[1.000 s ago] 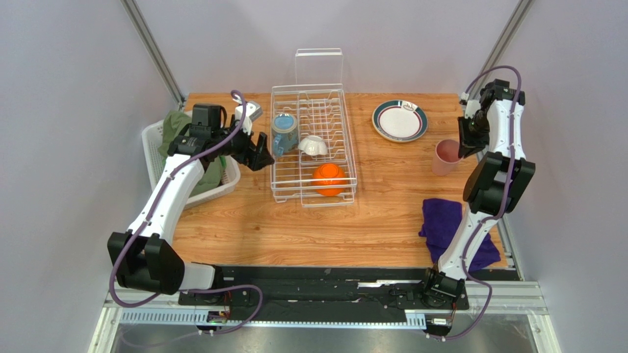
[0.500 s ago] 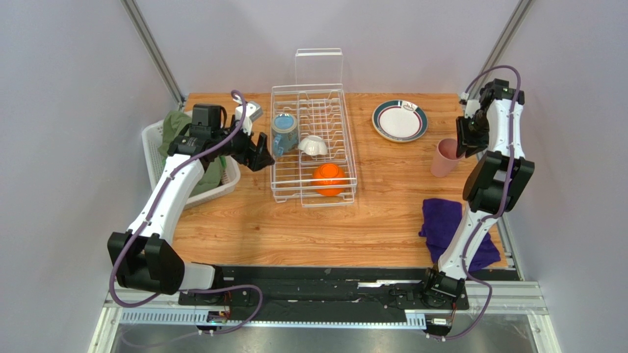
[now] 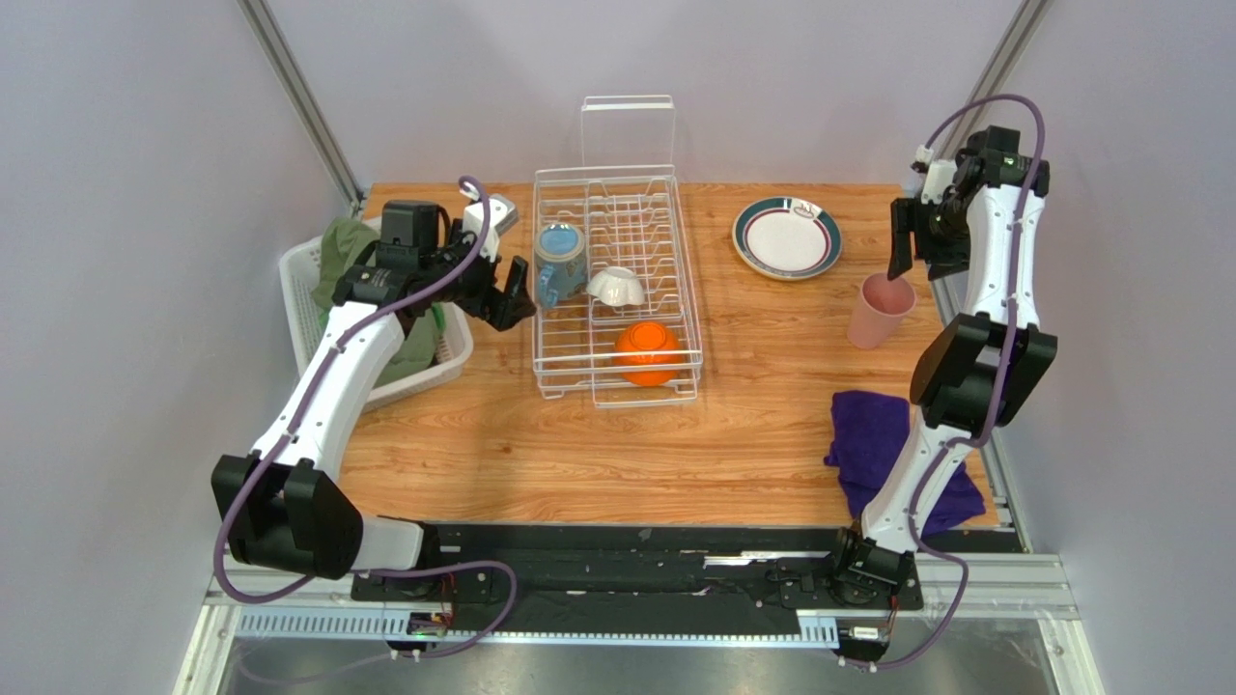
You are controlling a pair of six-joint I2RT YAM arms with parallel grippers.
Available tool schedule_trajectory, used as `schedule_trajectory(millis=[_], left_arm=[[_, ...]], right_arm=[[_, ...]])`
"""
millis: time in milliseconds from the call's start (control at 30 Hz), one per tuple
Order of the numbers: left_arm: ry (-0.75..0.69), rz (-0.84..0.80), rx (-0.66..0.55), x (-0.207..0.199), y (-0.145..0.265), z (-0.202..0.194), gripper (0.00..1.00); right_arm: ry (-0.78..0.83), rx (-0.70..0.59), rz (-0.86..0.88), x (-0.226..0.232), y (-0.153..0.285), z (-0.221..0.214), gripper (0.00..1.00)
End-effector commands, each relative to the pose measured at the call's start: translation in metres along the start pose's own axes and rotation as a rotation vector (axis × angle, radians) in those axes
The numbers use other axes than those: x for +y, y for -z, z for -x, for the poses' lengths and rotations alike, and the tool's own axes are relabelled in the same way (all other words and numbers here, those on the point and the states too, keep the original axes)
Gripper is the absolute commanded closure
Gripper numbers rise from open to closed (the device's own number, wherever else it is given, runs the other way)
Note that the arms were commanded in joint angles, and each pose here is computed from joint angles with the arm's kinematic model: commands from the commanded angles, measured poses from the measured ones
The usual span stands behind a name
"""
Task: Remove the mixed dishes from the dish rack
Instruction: Pick up the cup from the dish rack.
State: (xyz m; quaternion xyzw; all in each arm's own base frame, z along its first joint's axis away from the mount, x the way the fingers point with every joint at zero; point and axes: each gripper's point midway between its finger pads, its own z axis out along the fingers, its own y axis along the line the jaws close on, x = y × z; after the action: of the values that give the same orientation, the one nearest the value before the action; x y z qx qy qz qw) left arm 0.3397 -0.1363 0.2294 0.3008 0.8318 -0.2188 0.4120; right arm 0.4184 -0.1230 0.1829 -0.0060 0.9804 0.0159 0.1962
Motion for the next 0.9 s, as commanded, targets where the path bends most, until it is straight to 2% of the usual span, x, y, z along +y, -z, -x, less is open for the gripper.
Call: schedule_trajectory(millis=[0,167,433,667,867], left_arm=[[-0.104,0.130,-0.035,0.020,-0.008,0.028,0.06],[-0.152,0.185,0.017,0.022,-0.034,0.032,0.06],[-0.097,0.280,0.106,0.054,-0.073,0.026,0.11],[-0.090,0.279,0.145,0.062,-0.095,0.020,0.15],[-0.085,0.259,0.157,0.057,-0.103,0.016,0.24]], right_arm=[[0.038,-0.180,0.003,0.025,0.063,0.026,0.33],[0.077,-0.262,0.000,0.042,0.087,0.035,0.30],[0.139,-0.357,0.046,0.078,0.122,0.035,0.30],[0.169,-0.372,0.066,0.090,0.130,0.025,0.31],[0.182,-0.350,0.071,0.091,0.121,0.017,0.31]])
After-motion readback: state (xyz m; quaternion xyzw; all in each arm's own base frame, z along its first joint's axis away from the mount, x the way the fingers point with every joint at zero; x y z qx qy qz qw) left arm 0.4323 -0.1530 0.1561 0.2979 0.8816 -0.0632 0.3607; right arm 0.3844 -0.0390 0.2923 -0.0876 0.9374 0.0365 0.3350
